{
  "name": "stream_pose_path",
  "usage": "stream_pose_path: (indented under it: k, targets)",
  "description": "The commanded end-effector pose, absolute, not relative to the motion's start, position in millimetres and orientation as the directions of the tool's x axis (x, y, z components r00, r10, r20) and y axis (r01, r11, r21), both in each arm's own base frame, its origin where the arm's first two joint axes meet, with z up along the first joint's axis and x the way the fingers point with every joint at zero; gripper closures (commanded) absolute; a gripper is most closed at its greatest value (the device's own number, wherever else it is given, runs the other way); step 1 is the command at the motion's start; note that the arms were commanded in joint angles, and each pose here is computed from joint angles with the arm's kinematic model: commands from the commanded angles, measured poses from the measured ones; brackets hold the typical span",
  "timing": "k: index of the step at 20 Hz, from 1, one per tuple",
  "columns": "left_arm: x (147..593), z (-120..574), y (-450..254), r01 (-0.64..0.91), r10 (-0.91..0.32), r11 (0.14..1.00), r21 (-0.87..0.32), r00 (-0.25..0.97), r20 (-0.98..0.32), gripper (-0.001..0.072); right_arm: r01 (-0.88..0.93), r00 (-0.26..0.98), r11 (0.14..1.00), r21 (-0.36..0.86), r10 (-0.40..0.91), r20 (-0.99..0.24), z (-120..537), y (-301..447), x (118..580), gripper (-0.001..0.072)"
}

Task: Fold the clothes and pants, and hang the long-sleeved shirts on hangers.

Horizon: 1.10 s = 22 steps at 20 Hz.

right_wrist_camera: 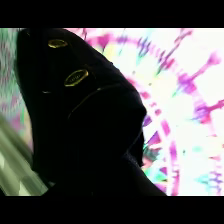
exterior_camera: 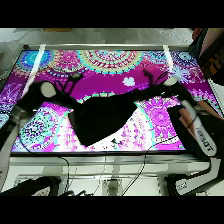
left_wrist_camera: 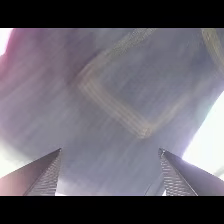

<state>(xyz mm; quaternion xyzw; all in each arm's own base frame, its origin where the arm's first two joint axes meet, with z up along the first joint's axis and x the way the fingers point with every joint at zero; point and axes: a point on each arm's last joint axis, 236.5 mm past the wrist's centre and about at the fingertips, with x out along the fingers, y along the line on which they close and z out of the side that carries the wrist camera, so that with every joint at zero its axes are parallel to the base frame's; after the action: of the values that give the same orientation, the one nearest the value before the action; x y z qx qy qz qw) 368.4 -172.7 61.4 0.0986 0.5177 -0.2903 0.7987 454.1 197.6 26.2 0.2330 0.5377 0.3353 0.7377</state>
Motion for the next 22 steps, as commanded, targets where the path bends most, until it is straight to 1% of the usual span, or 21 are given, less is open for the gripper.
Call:
stream_pose_path:
  k: [1,3,4,6,8,9,11,12,13,14,15,16,17,18,19,20,21,22]
  targets:
    - [390,153,-159,0.562,-0.352,0.827,0.019,0.542,-0.763,0.0014,-0.09,0.454,0.773,0.628,0.593,-0.665,108,107,496,0.0678]
    - [391,204,-154,0.535,-0.364,0.841,0.084,0.672,-0.644,0.0014,0.001,0.601,0.801,0.599,0.478,-0.641,163,44,500,0.0677]
    - [389,225,-151,0.522,-0.368,0.846,0.107,0.718,-0.591,0.0015,0.046,0.666,0.814,0.579,0.407,-0.625,191,11,495,0.0678]
    - [380,264,-146,0.499,-0.379,0.856,0.137,0.785,-0.49,0.0015,0.163,0.757,0.825,0.541,0.247,-0.604,238,-50,472,0.0678]
    - [371,294,-141,0.477,-0.382,0.864,0.162,0.829,-0.408,0.0015,0.294,0.799,0.805,0.515,0.088,-0.594,271,-100,435,0.0677]
    - [367,305,-138,0.465,-0.377,0.867,0.178,0.846,-0.376,0.0015,0.357,0.793,0.797,0.487,0.017,-0.608,278,-120,414,0.0678]
    - [362,320,-135,0.452,-0.378,0.872,0.187,0.865,-0.329,0.0015,0.531,0.705,0.756,0.383,-0.143,-0.695,272,-161,360,0.0678]
    - [360,325,-134,0.448,-0.378,0.874,0.189,0.871,-0.314,0.0015,0.629,0.612,0.718,0.298,-0.221,-0.759,261,-182,327,0.0678]
    - [360,326,-134,0.448,-0.379,0.874,0.19,0.871,-0.313,0.0015,0.711,0.5,0.671,0.211,-0.272,-0.822,248,-198,293,0.0678]
    - [360,326,-134,0.448,-0.379,0.874,0.19,0.871,-0.313,0.0015,0.784,0.368,0.609,0.122,-0.297,-0.881,234,-210,257,0.0678]
    - [360,326,-134,0.448,-0.379,0.874,0.19,0.871,-0.313,0.0015,0.831,0.268,0.553,0.06,-0.303,-0.915,225,-218,230,0.0677]
    - [360,326,-134,0.448,-0.379,0.874,0.19,0.871,-0.313,0.0015,0.862,0.203,0.506,0.028,-0.295,-0.934,219,-224,211,0.0677]
    - [360,326,-134,0.448,-0.379,0.874,0.189,0.871,-0.314,0.0015,0.878,0.193,0.478,0.027,-0.301,-0.934,218,-231,204,0.0665]
    - [360,326,-134,0.448,-0.379,0.874,0.19,0.871,-0.313,0.0015,0.888,0.19,0.46,0.028,-0.31,-0.932,219,-237,200,0.055]
    - [360,326,-134,0.448,-0.379,0.874,0.19,0.871,-0.313,0.0015,0.893,0.195,0.449,0.032,-0.323,-0.926,220,-242,199,0.0294]
    - [360,326,-134,0.448,-0.379,0.874,0.189,0.871,-0.313,0.0015,0.894,0.2,0.446,0.034,-0.331,-0.922,221,-244,200,-0.0001]
    - [360,326,-134,0.448,-0.379,0.874,0.189,0.871,-0.313,0.0015,0.892,0.206,0.45,0.035,-0.338,-0.918,222,-246,201,0.002]
    - [360,326,-134,0.448,-0.379,0.874,0.19,0.871,-0.313,0.0015,0.891,0.216,0.452,0.04,-0.344,-0.914,223,-248,203,0.002]
